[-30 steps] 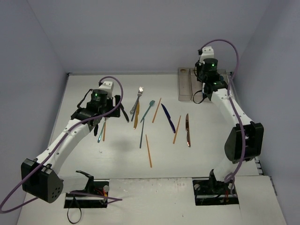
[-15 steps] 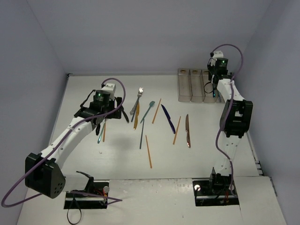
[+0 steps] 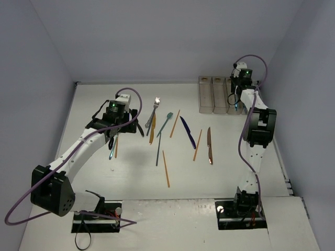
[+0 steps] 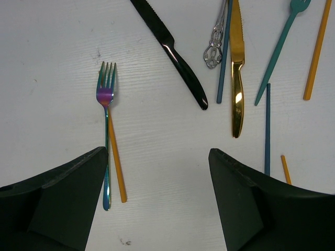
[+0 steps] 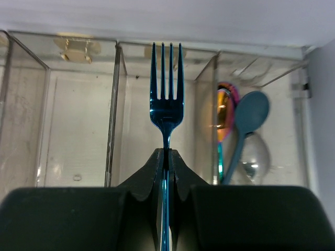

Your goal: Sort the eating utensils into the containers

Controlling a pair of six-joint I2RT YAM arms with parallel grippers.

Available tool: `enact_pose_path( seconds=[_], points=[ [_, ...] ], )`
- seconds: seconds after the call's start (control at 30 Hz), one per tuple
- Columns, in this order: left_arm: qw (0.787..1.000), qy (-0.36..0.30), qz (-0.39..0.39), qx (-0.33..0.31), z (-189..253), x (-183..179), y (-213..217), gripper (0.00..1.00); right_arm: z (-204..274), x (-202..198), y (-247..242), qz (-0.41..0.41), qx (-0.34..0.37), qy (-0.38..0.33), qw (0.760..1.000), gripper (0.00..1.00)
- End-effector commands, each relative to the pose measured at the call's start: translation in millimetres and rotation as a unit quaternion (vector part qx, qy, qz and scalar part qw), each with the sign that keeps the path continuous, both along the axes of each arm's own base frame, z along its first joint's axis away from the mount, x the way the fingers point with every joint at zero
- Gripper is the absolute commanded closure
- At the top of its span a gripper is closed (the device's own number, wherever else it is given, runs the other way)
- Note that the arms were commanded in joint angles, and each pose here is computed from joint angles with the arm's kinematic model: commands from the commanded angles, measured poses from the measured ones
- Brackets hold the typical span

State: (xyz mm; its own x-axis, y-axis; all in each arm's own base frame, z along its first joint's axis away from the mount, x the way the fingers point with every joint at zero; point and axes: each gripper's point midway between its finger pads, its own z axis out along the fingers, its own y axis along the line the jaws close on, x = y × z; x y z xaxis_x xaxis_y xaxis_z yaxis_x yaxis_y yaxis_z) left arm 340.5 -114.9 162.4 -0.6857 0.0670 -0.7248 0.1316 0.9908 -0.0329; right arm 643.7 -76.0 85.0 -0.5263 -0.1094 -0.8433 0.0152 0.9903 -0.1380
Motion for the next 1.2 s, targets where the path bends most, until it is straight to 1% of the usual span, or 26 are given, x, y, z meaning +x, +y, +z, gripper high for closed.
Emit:
enact_pose_path(
  seconds=[0.0,0.1,0.2,0.23,0.27,0.37,0.43,0.47,0.53,0.57,0.63,0.67,0.73,0.8,0.93,1.03,1.1,1.17],
  points=[
    [0.999,-0.033,0.001,-0.014,20,10,-4,0.25,35,23,6,0.004,0.011,-0.062,0.998,0.99],
    [0.999,-0.031,-0.001,-0.015,20,10,-4,0.25,23,21,4,-0.003,0.011,-0.051,0.999,0.93],
    [0.999,-0.032,-0.001,-0.015,21,10,-5,0.25,21,18,3,-0.009,0.01,-0.047,0.999,0.86],
    [0.999,-0.032,-0.002,-0.015,21,10,-5,0.25,23,17,2,-0.01,0.01,-0.048,0.999,0.78],
    [0.999,-0.033,-0.003,-0.017,21,10,-5,0.25,27,16,3,-0.01,0.01,-0.05,0.999,0.75],
    [0.999,-0.03,-0.01,-0.024,22,10,-9,0.25,61,10,5,-0.01,0.01,-0.073,0.997,0.61],
    [0.999,-0.031,-0.012,-0.028,23,9,-11,0.25,76,2,9,-0.01,0.01,-0.079,0.997,0.57],
    [0.999,-0.031,-0.014,-0.03,24,9,-11,0.25,91,-2,10,-0.011,0.009,-0.089,0.996,0.54],
    [0.999,-0.033,-0.016,-0.034,26,8,-12,0.25,105,-16,22,-0.011,0.013,-0.093,0.995,0.47],
    [0.999,-0.034,-0.016,-0.034,27,8,-12,0.25,112,-22,29,-0.011,0.016,-0.097,0.995,0.45],
    [0.999,-0.035,-0.017,-0.036,29,7,-13,0.25,131,-42,53,-0.014,0.022,-0.105,0.994,0.42],
    [0.998,-0.037,-0.016,-0.038,31,7,-13,0.25,153,-52,63,-0.012,0.024,-0.122,0.992,0.41],
    [0.998,-0.04,-0.015,-0.039,34,6,-12,0.25,161,-70,87,-0.04,0.033,-0.127,0.991,0.39],
    [0.998,-0.041,-0.014,-0.04,36,5,-12,0.25,162,-90,127,-0.029,0.069,-0.127,0.989,0.37],
    [0.998,-0.052,-0.009,-0.041,43,3,-8,0.25,150,-120,193,-0.032,0.147,-0.114,0.982,0.31],
    [0.997,-0.062,0.001,-0.038,49,3,-3,0.25,131,-138,242,-0.024,0.159,-0.097,0.982,0.29],
    [0.997,-0.069,0.009,-0.041,54,2,-1,0.25,113,-153,285,-0.003,0.159,-0.078,0.984,0.29],
    [0.996,-0.078,0.016,-0.043,59,1,3,0.25,95,-159,305,-0.01,0.169,-0.066,0.983,0.28]
  ],
)
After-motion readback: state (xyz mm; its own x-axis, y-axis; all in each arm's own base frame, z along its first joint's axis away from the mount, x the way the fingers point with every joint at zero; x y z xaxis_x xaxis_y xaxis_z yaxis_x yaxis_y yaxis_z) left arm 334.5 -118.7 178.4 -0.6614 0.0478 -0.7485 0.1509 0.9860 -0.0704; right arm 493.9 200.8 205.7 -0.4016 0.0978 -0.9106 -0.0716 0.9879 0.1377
